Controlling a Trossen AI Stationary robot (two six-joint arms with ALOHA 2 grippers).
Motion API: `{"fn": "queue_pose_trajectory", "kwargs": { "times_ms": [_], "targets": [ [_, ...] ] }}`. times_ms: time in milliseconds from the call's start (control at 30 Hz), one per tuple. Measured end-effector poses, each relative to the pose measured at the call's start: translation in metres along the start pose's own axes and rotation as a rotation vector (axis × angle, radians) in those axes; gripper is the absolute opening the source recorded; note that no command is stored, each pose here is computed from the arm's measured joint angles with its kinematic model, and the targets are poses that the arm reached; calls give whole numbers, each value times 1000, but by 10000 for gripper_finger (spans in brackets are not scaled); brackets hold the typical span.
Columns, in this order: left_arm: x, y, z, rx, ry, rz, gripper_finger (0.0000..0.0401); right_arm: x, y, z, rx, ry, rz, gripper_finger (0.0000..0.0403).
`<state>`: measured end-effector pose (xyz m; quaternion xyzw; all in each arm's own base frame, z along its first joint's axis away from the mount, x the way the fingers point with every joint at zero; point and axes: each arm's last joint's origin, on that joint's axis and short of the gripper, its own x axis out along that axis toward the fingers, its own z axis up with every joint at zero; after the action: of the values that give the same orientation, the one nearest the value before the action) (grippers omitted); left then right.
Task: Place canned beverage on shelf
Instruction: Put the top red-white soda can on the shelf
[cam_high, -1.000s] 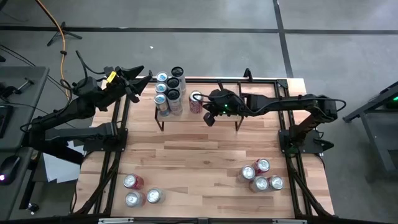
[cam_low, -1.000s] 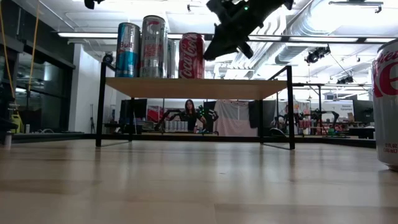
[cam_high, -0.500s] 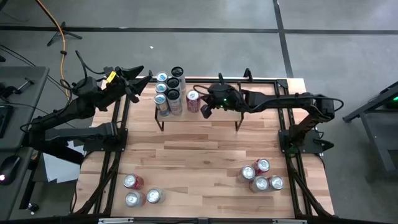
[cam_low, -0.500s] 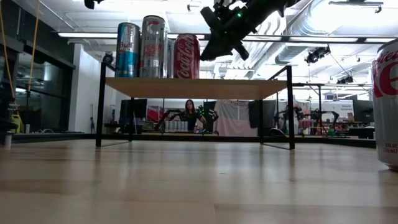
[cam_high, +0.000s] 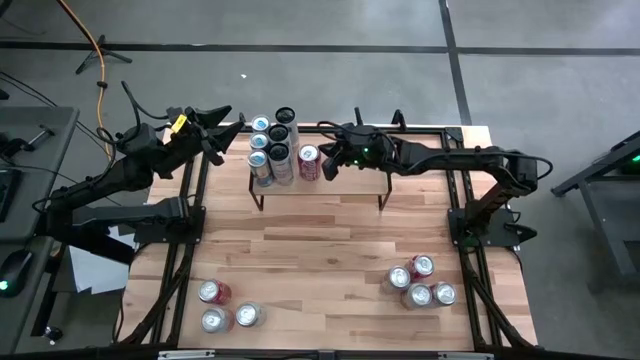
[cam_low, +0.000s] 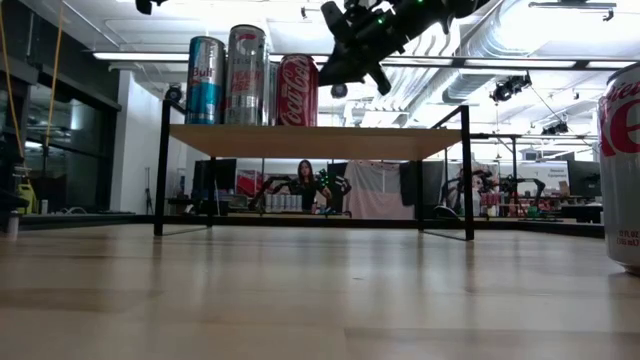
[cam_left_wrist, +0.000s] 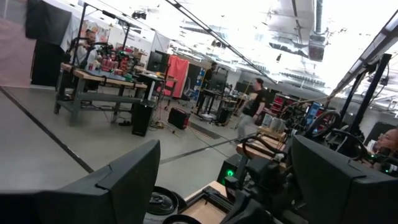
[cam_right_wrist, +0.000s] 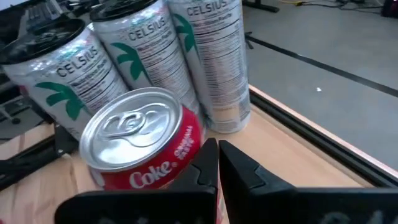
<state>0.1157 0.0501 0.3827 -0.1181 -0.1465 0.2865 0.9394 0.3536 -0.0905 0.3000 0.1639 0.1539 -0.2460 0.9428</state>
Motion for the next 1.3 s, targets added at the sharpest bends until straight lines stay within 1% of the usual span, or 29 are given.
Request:
{"fn": "queue_pose_trajectory", "kwargs": {
  "times_ms": [200, 467, 533, 733, 833, 967, 1133, 1300],
  "targets": [
    [0, 0, 0, 1, 0, 0, 305, 0, 2, 2, 26, -18, 38, 0],
    [0, 0, 1, 49, -9, -2, 305, 0, 3, 4, 22, -37, 55, 0],
    [0, 0, 1, 49, -12, -3, 305, -2, 2, 2, 24, -7, 46, 0],
    [0, 0, 1, 47, -14, -3, 305, -7, 10, -13, -37, 116, 27, 0],
    [0, 0, 2, 47, -17, -7, 305, -7, 16, -17, -46, 132, 34, 0],
    [0, -2, 3, 44, -20, -58, 305, -6, 20, -18, -25, 105, 3, 0],
    [-1, -4, 3, 44, -14, -132, 305, -1, 23, -17, 7, 68, 43, 0],
    [-4, -5, 5, 39, -18, -166, 305, 0, 22, -20, -2, 97, 39, 0]
  ]
}}
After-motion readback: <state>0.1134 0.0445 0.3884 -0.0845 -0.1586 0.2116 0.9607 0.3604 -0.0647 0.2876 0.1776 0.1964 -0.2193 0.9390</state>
